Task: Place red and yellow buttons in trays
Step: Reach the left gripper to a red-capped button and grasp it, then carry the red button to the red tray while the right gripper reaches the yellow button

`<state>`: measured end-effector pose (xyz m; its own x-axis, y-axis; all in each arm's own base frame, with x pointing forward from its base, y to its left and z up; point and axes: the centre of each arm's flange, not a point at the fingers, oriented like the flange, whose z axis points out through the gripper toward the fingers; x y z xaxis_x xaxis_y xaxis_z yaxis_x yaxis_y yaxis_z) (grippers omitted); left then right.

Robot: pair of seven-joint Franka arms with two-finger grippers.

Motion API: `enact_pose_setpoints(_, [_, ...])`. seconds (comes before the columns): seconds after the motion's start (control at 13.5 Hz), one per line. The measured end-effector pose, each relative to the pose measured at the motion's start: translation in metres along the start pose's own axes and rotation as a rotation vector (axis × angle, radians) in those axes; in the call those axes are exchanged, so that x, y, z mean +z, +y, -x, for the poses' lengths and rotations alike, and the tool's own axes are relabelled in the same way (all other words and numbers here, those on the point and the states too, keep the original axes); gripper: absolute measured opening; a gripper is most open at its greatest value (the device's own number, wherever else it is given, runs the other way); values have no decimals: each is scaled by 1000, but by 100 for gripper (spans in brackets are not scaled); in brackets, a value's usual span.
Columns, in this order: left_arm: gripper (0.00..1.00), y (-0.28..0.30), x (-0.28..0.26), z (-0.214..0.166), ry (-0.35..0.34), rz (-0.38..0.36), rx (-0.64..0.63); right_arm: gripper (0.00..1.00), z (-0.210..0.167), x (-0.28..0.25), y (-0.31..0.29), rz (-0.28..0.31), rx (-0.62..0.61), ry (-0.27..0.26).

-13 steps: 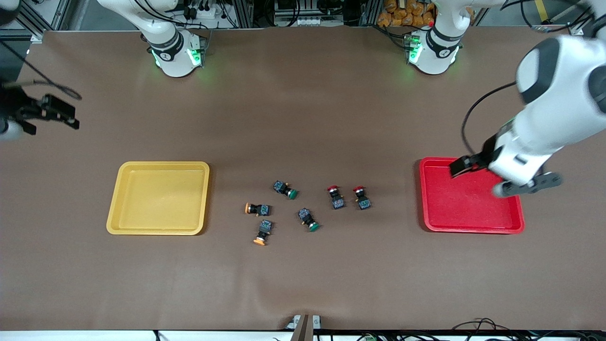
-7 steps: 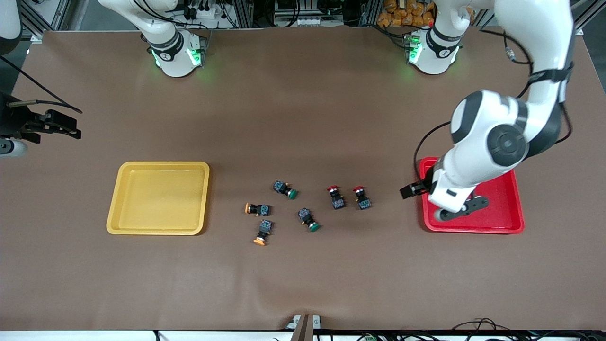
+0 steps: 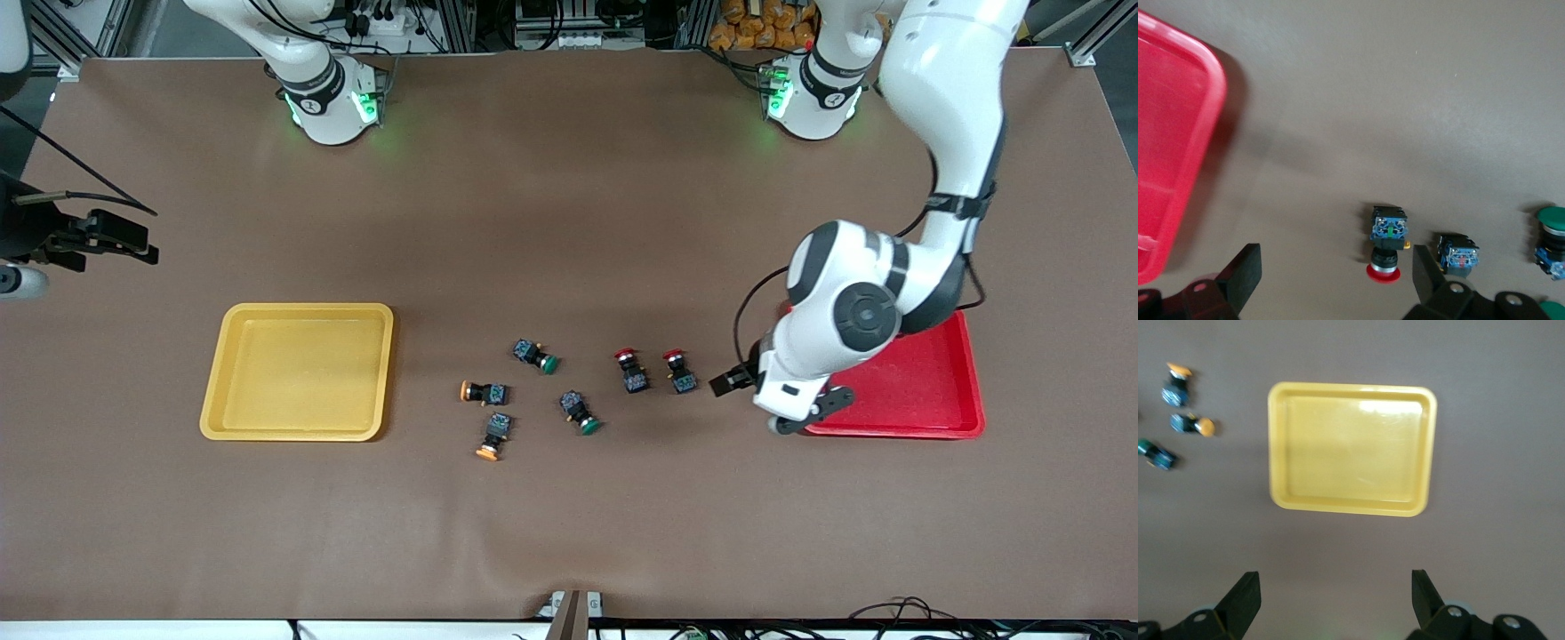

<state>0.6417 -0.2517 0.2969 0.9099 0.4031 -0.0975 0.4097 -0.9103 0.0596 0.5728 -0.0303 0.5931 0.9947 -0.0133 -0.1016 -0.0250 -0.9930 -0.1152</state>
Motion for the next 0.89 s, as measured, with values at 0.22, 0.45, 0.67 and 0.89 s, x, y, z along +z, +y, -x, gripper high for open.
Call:
enact_pose_setpoints(0.22, [100,14,30,6,9,17,-29,100,0,-2,4,-37,100,4])
enact_pose_setpoints(0.45, [100,32,63,21,9,25,-43,100,0,-2,-3,-86,186,1])
enact_pose_setpoints(0.67, [100,42,93,37,2,-2,-17,100,-1,-3,-7,-132,261,-4])
enact_pose_setpoints(0.89, [100,44,112,43,24,-50,-31,100,-6,2,-10,-167,304,-8])
